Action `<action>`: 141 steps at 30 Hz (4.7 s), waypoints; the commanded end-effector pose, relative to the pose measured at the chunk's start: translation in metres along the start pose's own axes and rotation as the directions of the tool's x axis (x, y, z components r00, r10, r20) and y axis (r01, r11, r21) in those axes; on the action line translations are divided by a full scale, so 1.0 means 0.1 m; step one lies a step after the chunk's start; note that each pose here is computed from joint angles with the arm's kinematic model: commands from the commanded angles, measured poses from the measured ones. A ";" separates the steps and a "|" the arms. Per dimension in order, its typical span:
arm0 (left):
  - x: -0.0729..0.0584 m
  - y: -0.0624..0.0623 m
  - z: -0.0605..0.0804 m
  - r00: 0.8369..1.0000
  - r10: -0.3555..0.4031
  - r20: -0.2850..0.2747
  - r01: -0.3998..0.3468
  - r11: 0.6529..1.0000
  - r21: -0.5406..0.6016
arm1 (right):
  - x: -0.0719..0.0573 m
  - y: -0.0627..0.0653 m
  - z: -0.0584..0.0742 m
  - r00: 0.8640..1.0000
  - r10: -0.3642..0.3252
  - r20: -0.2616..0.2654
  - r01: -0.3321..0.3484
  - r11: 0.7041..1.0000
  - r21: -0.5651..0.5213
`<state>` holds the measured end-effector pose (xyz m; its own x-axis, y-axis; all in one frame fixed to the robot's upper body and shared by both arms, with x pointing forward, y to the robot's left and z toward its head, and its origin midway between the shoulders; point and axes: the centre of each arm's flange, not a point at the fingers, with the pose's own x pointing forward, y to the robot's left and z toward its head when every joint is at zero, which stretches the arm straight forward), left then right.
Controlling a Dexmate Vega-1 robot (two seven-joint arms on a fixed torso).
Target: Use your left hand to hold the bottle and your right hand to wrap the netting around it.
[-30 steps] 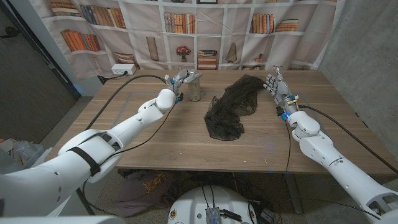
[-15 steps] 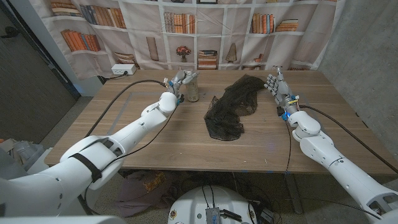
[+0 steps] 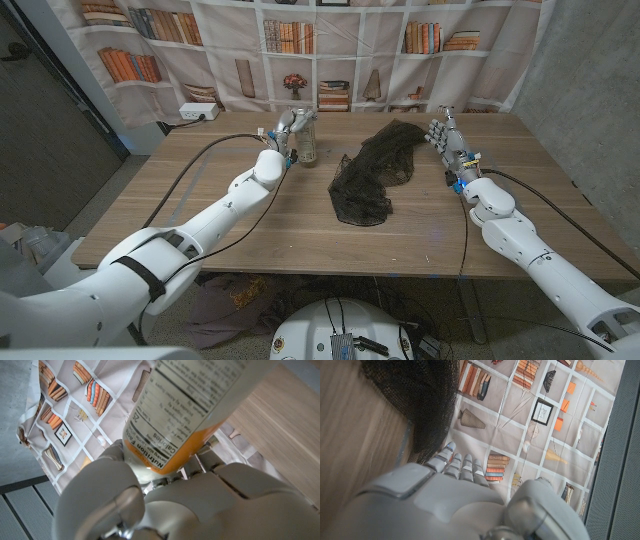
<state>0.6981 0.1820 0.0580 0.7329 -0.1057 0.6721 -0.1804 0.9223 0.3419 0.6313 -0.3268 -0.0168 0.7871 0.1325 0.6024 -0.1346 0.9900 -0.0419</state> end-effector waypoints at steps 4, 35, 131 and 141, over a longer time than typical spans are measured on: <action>-0.16 -0.01 -0.10 0.996 0.086 -0.024 -0.090 0.951 -0.296 | 0.04 0.04 -0.03 1.000 0.006 -0.004 -0.006 1.000 0.002; -0.34 0.10 -0.08 0.985 0.168 -0.036 -0.153 0.762 -0.629 | 0.03 0.09 -0.05 1.000 0.017 -0.013 -0.017 1.000 0.020; -0.81 0.56 -0.34 0.905 0.419 0.069 -0.056 0.278 -0.959 | -0.69 0.96 0.54 0.970 0.196 -0.146 -0.244 0.759 -0.604; -0.88 0.57 -0.38 0.900 0.432 0.063 -0.059 0.262 -0.963 | -0.72 1.06 0.63 0.964 0.228 -0.137 -0.258 0.678 -0.688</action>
<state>0.6511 0.2546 -0.0001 0.5417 0.2564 0.8005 0.5377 0.6263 -0.5644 0.5324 -0.2436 -0.0191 0.8205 0.3321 0.4654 0.0728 0.7467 -0.6612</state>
